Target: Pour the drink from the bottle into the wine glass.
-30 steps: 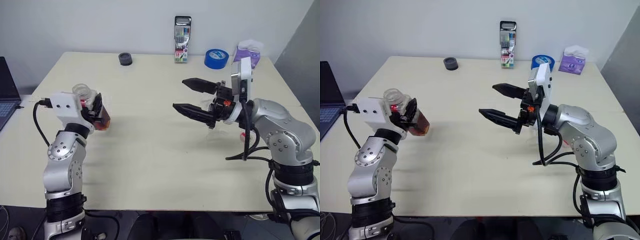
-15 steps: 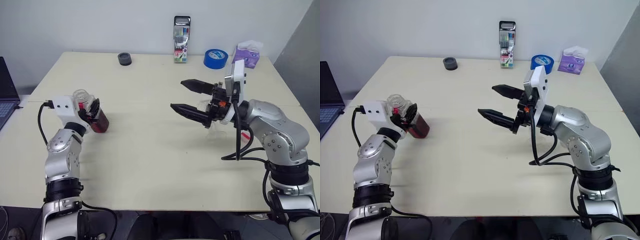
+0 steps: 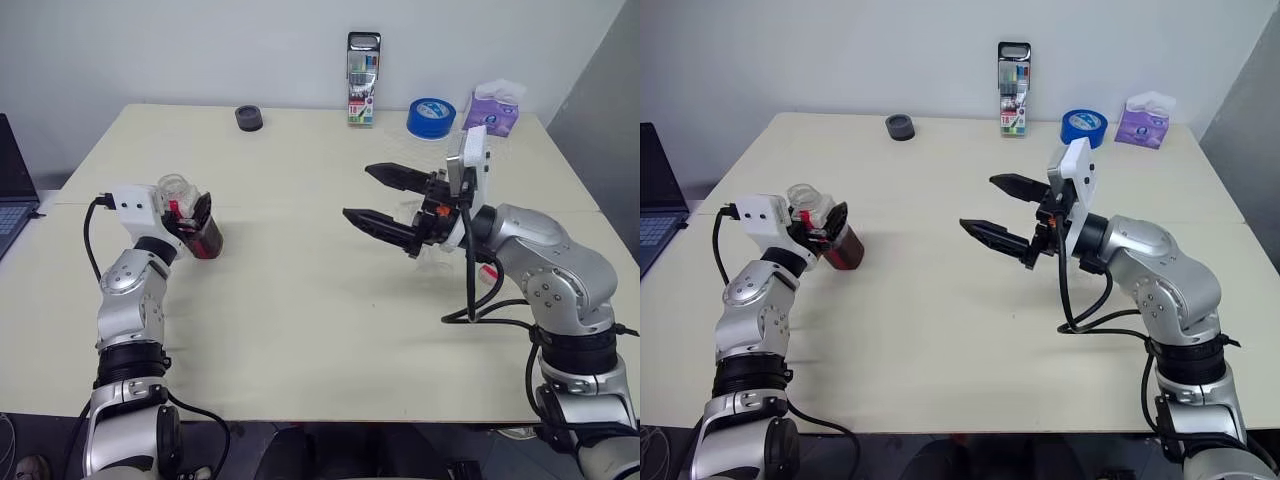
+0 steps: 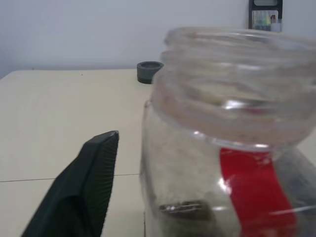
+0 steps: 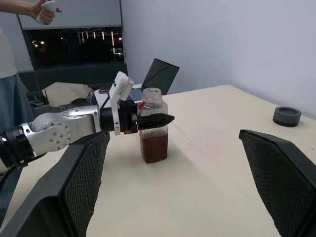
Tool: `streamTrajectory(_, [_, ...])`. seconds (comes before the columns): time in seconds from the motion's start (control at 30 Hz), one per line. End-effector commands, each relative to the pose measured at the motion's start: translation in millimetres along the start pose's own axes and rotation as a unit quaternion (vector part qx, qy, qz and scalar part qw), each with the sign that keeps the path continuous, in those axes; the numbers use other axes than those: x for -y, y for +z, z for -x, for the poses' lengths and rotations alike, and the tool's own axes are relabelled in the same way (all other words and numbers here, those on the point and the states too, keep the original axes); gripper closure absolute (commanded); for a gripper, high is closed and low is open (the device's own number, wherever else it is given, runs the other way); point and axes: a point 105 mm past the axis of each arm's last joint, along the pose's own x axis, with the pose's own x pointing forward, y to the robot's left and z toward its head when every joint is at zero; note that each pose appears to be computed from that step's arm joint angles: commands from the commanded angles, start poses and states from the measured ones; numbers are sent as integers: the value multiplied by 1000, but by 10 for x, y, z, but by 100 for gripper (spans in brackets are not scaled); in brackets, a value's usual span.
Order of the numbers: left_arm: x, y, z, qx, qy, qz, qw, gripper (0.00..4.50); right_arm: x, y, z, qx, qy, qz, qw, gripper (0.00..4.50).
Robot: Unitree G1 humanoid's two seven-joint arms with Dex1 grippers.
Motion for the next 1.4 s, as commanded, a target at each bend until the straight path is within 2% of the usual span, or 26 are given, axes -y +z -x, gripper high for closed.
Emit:
streamTrajectory(0.03, [-53,87,35,15,2,-13,1000,3,-45,125,23,14,2,23,1000,0])
streamTrajectory(0.47, [102,-197,339,-27,3,-7,1000,3,-58,63,40,6,-2,15,1000,0])
streamTrajectory(0.6, [255,-335,656,-63,-9,-10,998,3,-53,22,111,-3,-16,13,1000,0])
streamTrajectory(0.8, [595,-296,1209,-113,-62,-38,991,3,-1,-87,296,-38,-53,15,998,0])
streamTrajectory(0.9, [950,-171,1384,-117,-156,-55,979,3,170,-217,415,-95,-100,31,990,0])
streamTrajectory(1.03, [1418,129,1428,-75,-294,-63,951,3,589,-361,516,-189,-168,52,966,0])
streamTrajectory(1.2, [1640,277,1376,-53,-367,-47,928,3,946,-497,496,-276,-200,31,939,0])
streamTrajectory(1.4, [1725,288,1446,-62,-409,-37,910,3,1201,-648,539,-365,-221,0,905,0])
